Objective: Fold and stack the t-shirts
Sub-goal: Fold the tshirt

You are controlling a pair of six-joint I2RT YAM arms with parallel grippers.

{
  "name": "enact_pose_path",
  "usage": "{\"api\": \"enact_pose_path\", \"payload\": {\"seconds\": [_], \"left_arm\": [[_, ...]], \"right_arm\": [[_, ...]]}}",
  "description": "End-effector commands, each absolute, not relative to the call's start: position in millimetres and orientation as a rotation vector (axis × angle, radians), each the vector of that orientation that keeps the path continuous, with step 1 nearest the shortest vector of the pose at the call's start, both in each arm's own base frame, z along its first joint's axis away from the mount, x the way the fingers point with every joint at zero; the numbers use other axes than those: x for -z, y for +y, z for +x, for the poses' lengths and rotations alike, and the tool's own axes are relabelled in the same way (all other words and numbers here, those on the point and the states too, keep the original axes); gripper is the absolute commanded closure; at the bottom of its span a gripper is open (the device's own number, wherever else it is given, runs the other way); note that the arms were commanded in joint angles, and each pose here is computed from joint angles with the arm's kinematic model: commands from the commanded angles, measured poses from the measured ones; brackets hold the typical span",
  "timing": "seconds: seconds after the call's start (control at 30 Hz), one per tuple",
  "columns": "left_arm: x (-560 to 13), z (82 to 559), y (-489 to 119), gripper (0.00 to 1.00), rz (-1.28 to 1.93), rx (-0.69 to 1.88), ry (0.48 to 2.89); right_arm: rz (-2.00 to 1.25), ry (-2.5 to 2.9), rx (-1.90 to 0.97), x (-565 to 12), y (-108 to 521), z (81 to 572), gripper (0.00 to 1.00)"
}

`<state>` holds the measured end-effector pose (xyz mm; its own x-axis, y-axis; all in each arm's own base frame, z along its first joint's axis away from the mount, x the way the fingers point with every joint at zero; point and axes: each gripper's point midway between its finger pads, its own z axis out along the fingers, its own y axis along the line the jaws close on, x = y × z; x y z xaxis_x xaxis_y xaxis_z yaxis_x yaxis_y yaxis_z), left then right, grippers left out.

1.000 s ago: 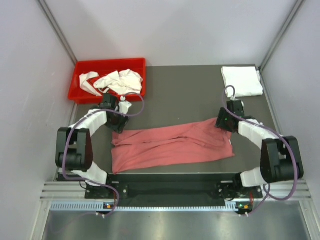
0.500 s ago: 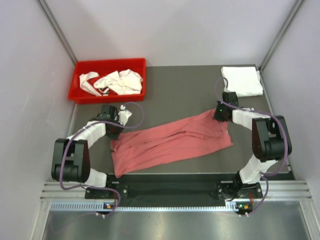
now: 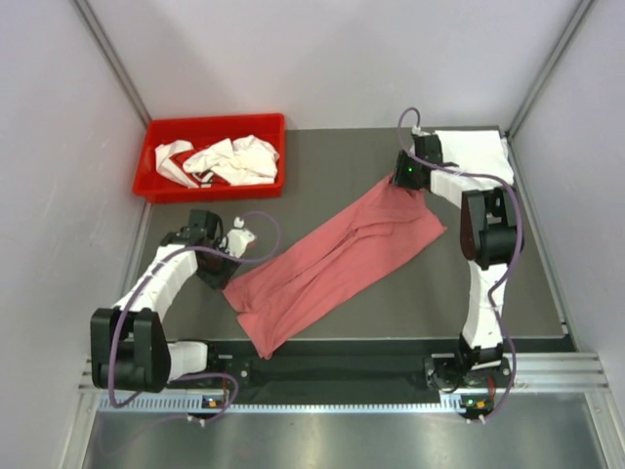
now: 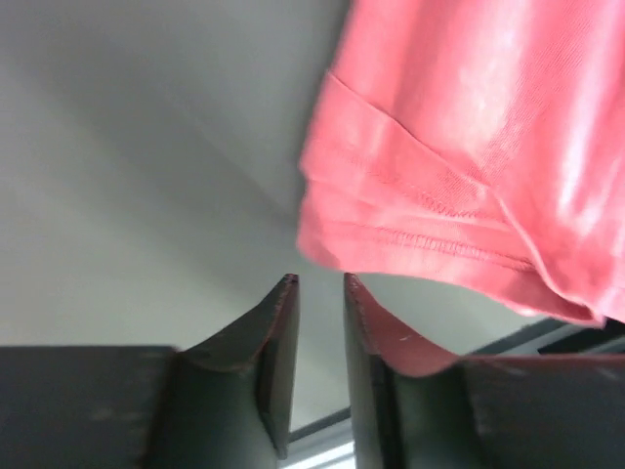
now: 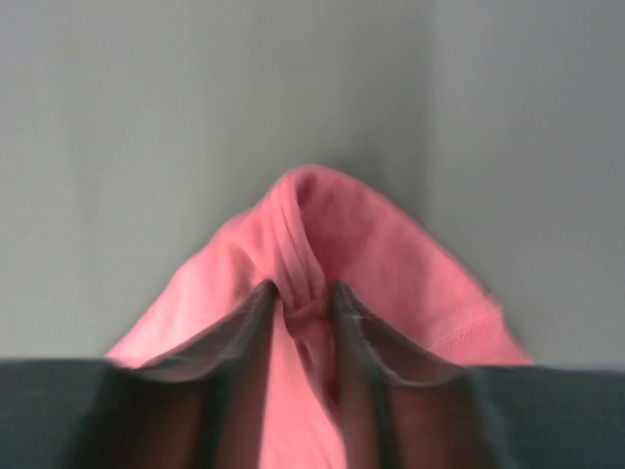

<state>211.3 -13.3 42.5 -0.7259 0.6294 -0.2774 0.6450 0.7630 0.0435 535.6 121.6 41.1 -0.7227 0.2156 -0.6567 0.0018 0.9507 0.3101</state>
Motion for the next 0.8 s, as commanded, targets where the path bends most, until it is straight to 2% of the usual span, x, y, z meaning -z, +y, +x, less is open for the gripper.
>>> {"api": "enact_pose_path", "payload": {"seconds": [0.0,0.07,0.17,0.3,0.4,0.43,0.6,0.77], "left_arm": [[-94,255,-21,0.67,0.897,0.055,2.537],[-104,277,-39,0.61,0.857,0.141,2.468],[-85,288,-51,0.55,0.865,0.176,2.459],[-51,277,-71,0.53,0.928,0.231,2.533],[-35,274,-79,0.53,0.936,0.219,2.540],[-32,274,-75,0.53,0.929,0.183,2.552],[-19,261,-58,0.63,0.942,0.086,2.605],[-19,232,-44,0.64,0.997,0.061,2.626]], "right_arm": [[0.086,2.273,-0.392,-81,135,558,0.61],[0.077,2.266,-0.391,-93,136,556,0.50],[0.081,2.241,-0.355,-119,129,549,0.41],[0.118,2.222,-0.224,-150,103,518,0.35],[0.146,2.264,-0.145,-137,87,487,0.34],[0.156,2.237,-0.139,-149,83,478,0.34],[0.233,2.300,-0.114,-115,69,426,0.30],[0.258,2.413,-0.163,-60,71,402,0.27]]}}
